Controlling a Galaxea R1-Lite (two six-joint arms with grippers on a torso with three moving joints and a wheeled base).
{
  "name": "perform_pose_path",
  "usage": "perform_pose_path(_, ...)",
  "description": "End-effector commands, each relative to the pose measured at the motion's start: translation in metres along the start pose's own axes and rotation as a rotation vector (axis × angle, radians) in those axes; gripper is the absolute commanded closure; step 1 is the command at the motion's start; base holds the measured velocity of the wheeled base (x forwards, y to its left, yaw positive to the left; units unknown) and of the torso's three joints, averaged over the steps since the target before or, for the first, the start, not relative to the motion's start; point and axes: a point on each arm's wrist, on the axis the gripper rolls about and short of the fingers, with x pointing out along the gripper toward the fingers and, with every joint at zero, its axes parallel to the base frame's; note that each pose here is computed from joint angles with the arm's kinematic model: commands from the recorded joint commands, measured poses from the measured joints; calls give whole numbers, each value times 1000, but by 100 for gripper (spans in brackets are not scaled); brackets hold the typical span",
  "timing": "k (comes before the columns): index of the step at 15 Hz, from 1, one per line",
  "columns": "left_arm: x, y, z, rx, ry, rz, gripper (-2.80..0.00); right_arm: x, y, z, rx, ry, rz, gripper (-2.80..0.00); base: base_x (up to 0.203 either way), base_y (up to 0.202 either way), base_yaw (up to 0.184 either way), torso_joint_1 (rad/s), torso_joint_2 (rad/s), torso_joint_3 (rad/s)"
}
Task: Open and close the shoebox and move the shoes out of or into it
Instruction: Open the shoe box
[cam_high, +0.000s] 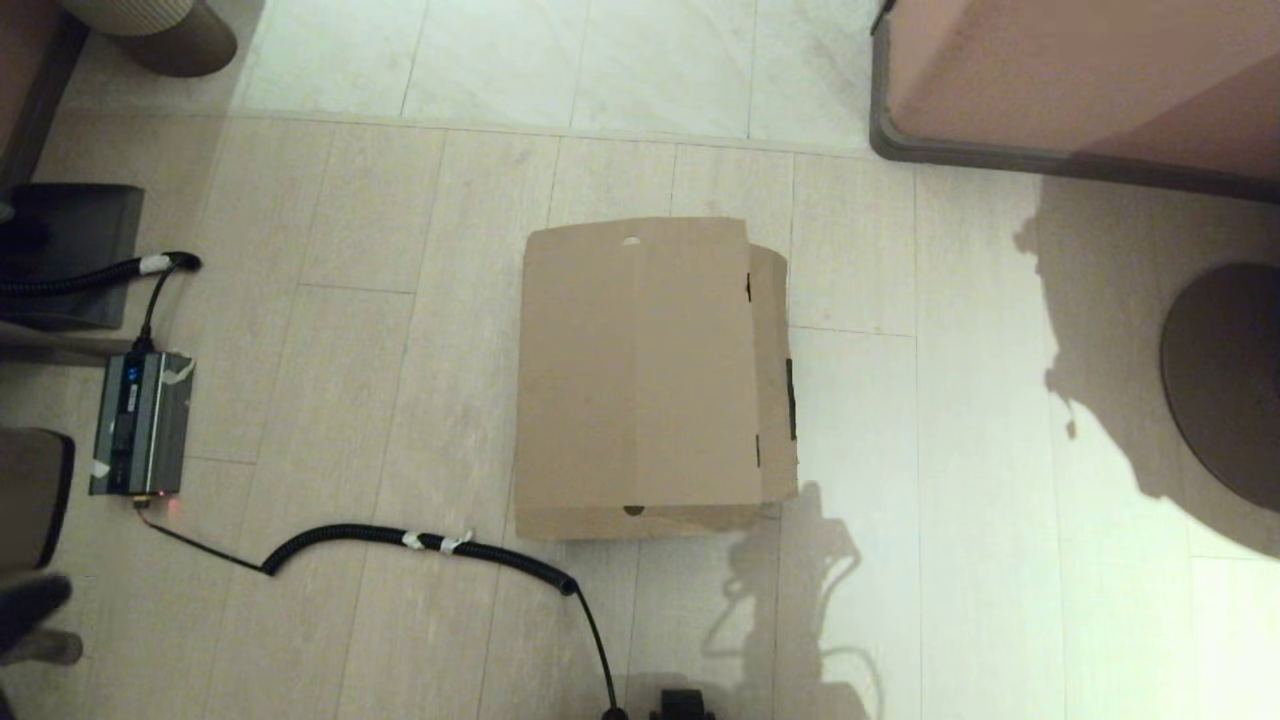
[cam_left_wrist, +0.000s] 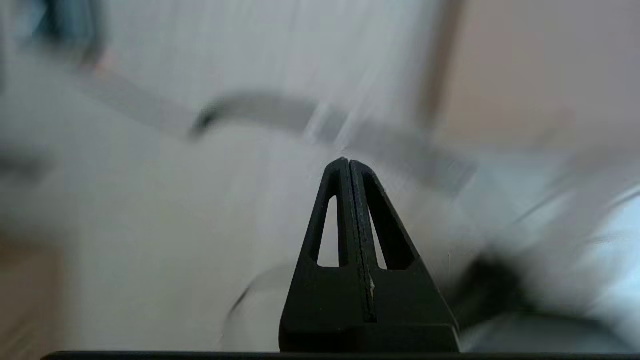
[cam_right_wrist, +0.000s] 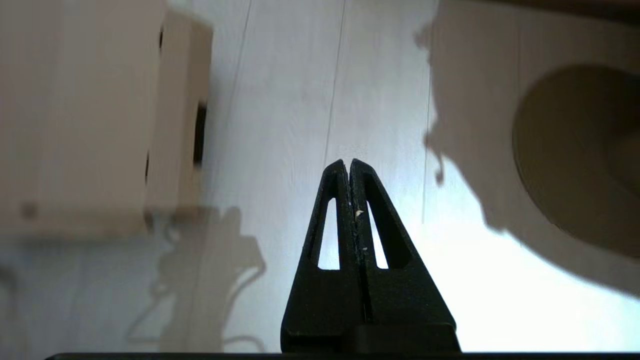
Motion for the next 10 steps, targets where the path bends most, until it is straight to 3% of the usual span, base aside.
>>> perform_pose_path(1,-20,0,-62,53,11,48,0,-42,-1,-34,-25,64,3,0,0,0,0,0,0,0)
perform_pose_path(3,-12,2,-108,94,130,81,0,-53,3,-57,-53,193,45,0,0,0,0,0,0,0)
perform_pose_path(5,-6,2,-131,115,174,58,0,-53,3,-63,-7,219,49,0,0,0,0,0,0,0)
perform_pose_path(8,-6,0,-134,150,152,-100,0,-53,3,-64,40,222,42,0,0,0,0,0,0,0)
perform_pose_path(10,-12,1,-137,201,74,-214,0,-53,3,-64,39,250,46,0,0,0,0,0,0,0)
